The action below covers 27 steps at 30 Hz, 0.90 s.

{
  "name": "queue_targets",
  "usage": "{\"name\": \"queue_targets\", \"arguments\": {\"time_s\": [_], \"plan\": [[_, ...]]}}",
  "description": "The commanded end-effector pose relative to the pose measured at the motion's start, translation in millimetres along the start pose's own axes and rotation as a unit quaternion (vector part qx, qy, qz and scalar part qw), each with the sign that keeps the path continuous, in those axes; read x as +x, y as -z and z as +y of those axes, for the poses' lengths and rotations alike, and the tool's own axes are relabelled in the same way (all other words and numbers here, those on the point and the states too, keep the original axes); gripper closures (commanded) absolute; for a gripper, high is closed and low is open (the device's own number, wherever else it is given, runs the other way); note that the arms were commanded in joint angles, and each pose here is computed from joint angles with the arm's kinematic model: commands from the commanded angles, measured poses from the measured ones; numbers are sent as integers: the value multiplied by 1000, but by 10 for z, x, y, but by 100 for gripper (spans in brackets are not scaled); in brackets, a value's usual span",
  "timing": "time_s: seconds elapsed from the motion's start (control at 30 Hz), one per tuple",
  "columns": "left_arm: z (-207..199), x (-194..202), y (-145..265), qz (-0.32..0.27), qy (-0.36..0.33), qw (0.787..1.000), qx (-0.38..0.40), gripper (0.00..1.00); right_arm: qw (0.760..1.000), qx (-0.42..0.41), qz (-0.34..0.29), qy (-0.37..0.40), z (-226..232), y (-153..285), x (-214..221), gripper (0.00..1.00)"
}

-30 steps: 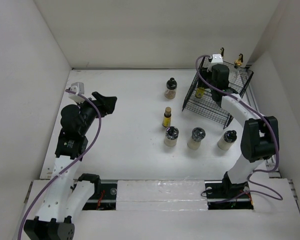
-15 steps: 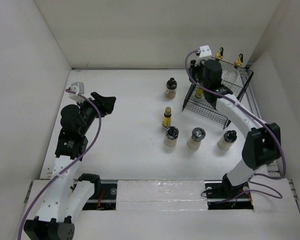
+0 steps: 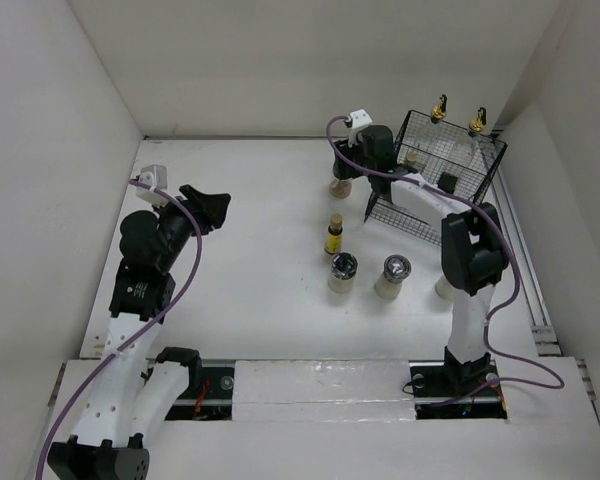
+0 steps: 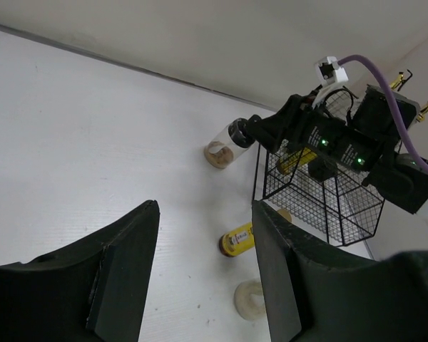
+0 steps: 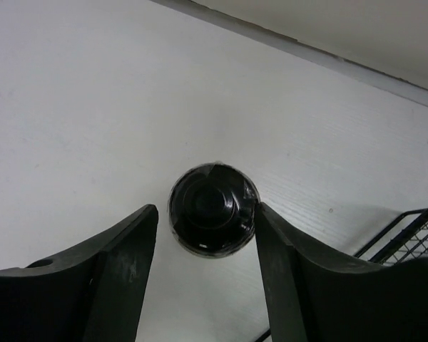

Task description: Organize the condiment bottles

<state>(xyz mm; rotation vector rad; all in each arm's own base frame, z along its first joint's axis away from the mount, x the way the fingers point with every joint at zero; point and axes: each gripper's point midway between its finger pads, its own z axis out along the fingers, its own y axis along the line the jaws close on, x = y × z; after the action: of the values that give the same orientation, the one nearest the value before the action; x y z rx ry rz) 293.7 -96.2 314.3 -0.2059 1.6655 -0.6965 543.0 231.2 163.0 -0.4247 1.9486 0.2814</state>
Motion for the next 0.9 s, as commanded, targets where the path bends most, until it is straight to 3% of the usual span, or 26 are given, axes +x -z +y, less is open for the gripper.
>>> {"name": "queue_targets", "arguments": {"time_s": [0.0, 0.07, 0.2, 0.33, 0.5, 0.53, 0.67, 0.77, 0.87], "plan": [[-94, -145, 35, -29, -8, 999, 19, 49, 999, 9, -37, 0, -13, -57, -328, 39], [-108, -136, 37, -27, -8, 999, 23, 49, 999, 15, -36, 0, -38, -147, -292, 44], [-94, -145, 35, -29, -8, 999, 19, 49, 999, 28, -34, 1, -45, -233, -262, 69], [-91, -142, 31, -28, -7, 999, 19, 49, 998, 27, -49, 4, 52, -171, -397, 85], [-69, -117, 4, -23, -6, 1000, 15, 49, 992, -1, -128, 2, 202, 398, -1063, 88], [-69, -117, 4, -23, -6, 1000, 15, 49, 986, -1, -168, 2, 202, 739, -1357, 88], [-67, -140, 10, -25, -6, 1000, 11, 49, 964, 2, -265, 3, 97, 1675, -1862, 89], [-84, -159, 31, -29, -7, 999, 13, 49, 955, 31, -293, -18, -167, 2196, -1858, 89], [-104, -145, 34, -25, -7, 999, 19, 49, 954, 65, -291, -37, -499, 2422, -1655, 89]]}}
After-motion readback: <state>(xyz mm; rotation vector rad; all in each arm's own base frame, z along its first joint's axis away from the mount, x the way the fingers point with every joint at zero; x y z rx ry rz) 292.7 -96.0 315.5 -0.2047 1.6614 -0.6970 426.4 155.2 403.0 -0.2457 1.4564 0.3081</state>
